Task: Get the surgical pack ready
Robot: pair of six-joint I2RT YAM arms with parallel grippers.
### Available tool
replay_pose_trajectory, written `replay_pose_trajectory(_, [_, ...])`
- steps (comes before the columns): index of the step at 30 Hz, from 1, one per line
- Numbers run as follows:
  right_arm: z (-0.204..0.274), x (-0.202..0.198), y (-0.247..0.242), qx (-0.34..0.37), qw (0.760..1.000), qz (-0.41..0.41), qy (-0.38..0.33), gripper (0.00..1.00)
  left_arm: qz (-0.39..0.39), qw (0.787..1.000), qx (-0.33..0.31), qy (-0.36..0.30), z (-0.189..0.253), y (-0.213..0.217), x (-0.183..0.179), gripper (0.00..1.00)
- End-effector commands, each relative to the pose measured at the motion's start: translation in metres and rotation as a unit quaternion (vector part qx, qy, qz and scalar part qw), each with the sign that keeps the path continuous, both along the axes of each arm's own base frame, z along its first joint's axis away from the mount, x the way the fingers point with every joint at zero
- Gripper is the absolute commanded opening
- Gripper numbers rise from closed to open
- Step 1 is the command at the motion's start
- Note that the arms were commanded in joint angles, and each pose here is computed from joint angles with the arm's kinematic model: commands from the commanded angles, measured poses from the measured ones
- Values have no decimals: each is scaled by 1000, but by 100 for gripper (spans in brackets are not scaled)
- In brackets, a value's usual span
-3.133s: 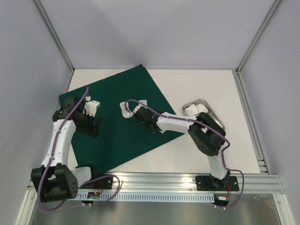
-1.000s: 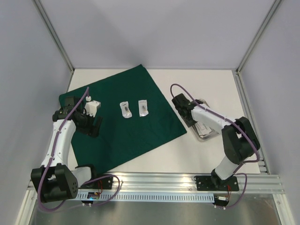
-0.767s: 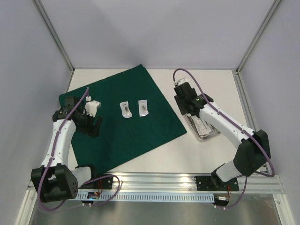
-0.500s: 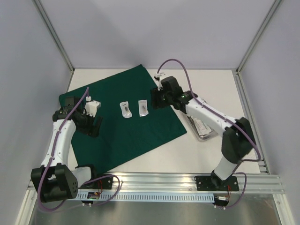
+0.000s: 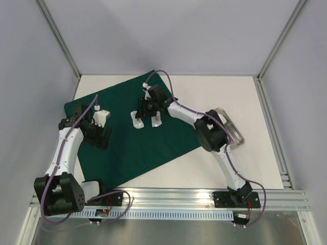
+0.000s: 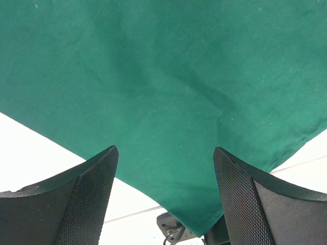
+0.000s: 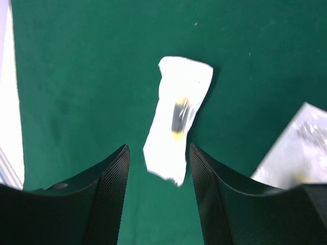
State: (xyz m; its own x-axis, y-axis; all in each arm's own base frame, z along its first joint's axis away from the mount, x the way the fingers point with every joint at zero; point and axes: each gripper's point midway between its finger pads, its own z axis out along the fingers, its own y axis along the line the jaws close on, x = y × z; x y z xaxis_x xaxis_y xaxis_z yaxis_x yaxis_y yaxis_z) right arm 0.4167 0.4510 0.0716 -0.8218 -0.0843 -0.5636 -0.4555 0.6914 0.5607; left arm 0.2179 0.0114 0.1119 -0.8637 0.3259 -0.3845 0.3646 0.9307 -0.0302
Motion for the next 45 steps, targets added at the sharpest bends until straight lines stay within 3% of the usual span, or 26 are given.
replay_pose_trajectory(1, [6, 13, 17, 19, 1000, -4, 4, 53, -5, 1000, 1, -11, 2, 1, 8, 84])
replay_pose_trajectory(12, [-46, -6, 28, -3, 999, -5, 46, 47, -8, 1000, -2, -12, -1, 0, 9, 84])
replay_pose_trajectory(18, [-53, -7, 29, -6, 999, -12, 51, 35, -8, 1000, -1, -13, -1, 0, 9, 84])
replay_pose_trajectory(19, [-53, -7, 30, -7, 999, -11, 50, 28, -9, 1000, 0, -12, -1, 1, 8, 84])
replay_pose_trajectory(22, [-43, -6, 29, -6, 999, -7, 40, 13, -8, 1000, 1, -12, -1, 1, 8, 84])
replay_pose_trajectory(25, [-14, -7, 30, 4, 1000, 11, 14, 6, -8, 1000, -1, -13, 0, 0, 8, 84])
replay_pose_trajectory(30, [75, -20, 17, 21, 993, 92, -75, 0, -12, 1000, 2, -19, 4, 1, 8, 84])
replay_pose_trajectory(35, [127, -48, -75, -66, 967, 185, -163, 0, -21, 999, 5, -27, 7, 0, 7, 84])
replay_pose_trajectory(37, [125, -61, -132, -126, 965, 182, -142, 0, -23, 999, 4, -31, 8, 0, 8, 84])
replay_pose_trajectory(42, [110, -69, -273, -292, 949, 86, -80, 0, -27, 999, -14, -34, 8, -6, 10, 84])
replay_pose_trajectory(43, [99, -69, -305, -349, 934, 49, -65, 0, -28, 999, -17, -36, 9, -8, 10, 84])
replay_pose_trajectory(45, [98, -74, -347, -393, 918, -2, -50, 0, -32, 999, -20, -36, 8, -9, 8, 84])
